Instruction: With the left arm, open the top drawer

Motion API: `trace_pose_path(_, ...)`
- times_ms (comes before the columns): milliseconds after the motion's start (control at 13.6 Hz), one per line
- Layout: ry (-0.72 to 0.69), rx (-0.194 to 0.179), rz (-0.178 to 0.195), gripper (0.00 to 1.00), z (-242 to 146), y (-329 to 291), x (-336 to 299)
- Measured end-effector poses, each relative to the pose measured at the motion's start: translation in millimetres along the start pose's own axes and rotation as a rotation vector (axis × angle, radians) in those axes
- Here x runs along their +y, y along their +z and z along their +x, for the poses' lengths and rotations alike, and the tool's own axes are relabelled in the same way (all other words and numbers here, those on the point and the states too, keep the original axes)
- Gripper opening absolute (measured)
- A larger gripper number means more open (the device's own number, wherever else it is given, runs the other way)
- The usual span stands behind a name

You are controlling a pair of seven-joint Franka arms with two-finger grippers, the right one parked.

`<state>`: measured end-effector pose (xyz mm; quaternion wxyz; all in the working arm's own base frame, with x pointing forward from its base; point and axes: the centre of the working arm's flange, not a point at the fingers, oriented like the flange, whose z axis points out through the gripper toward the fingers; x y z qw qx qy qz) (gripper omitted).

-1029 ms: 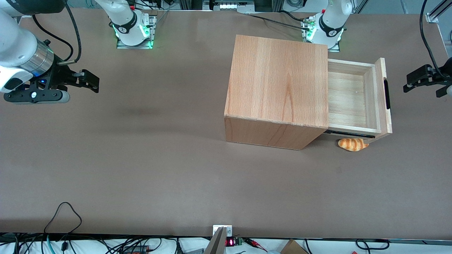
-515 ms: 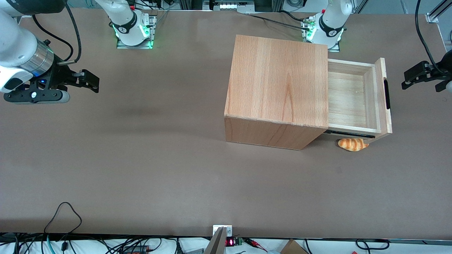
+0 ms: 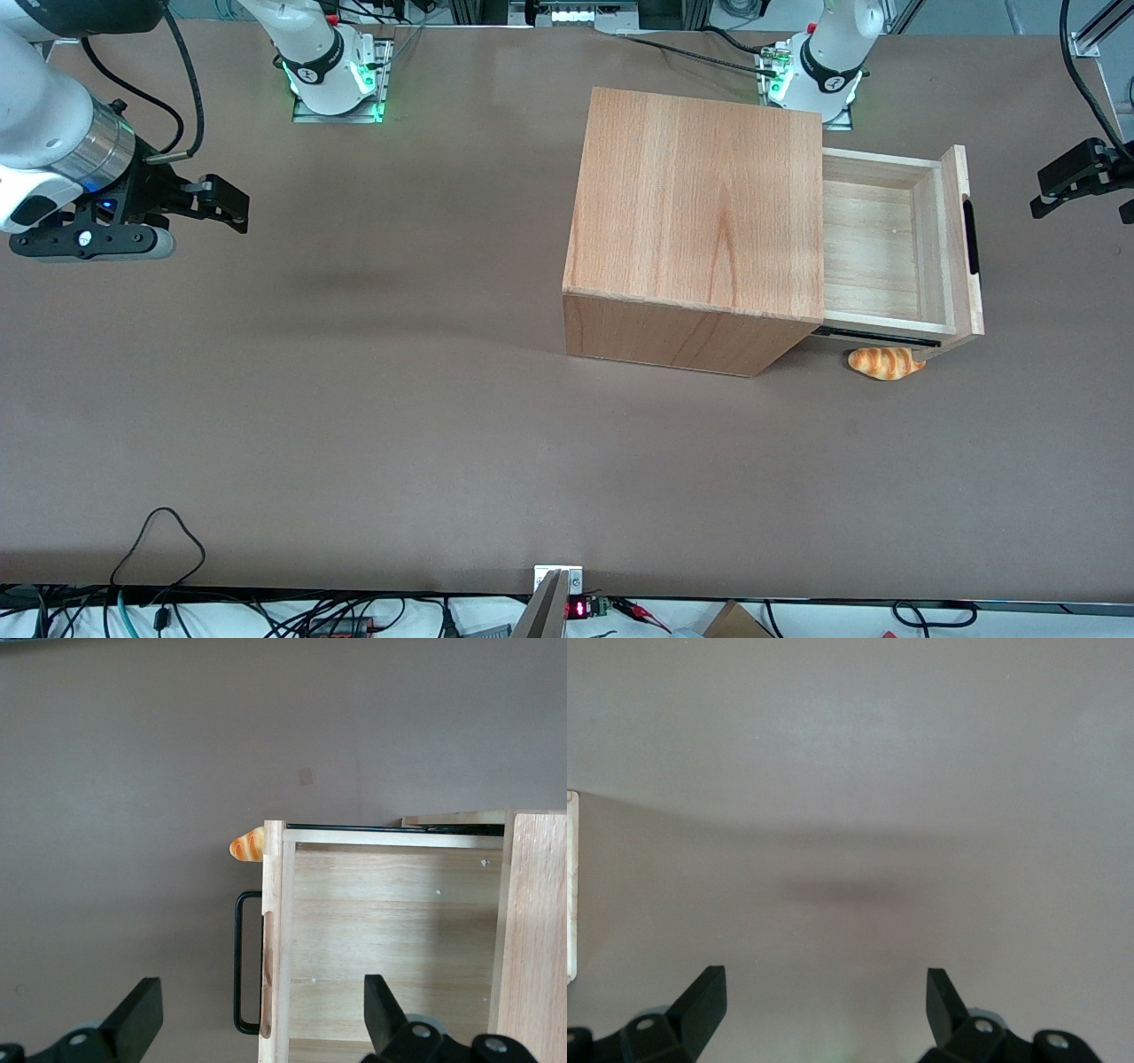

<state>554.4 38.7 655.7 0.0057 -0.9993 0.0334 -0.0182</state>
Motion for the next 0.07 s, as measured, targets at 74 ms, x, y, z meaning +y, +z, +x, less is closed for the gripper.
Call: trace_pose_path(74,0.000,0.000,0.000,1.00,0.1,0.2,-0.3)
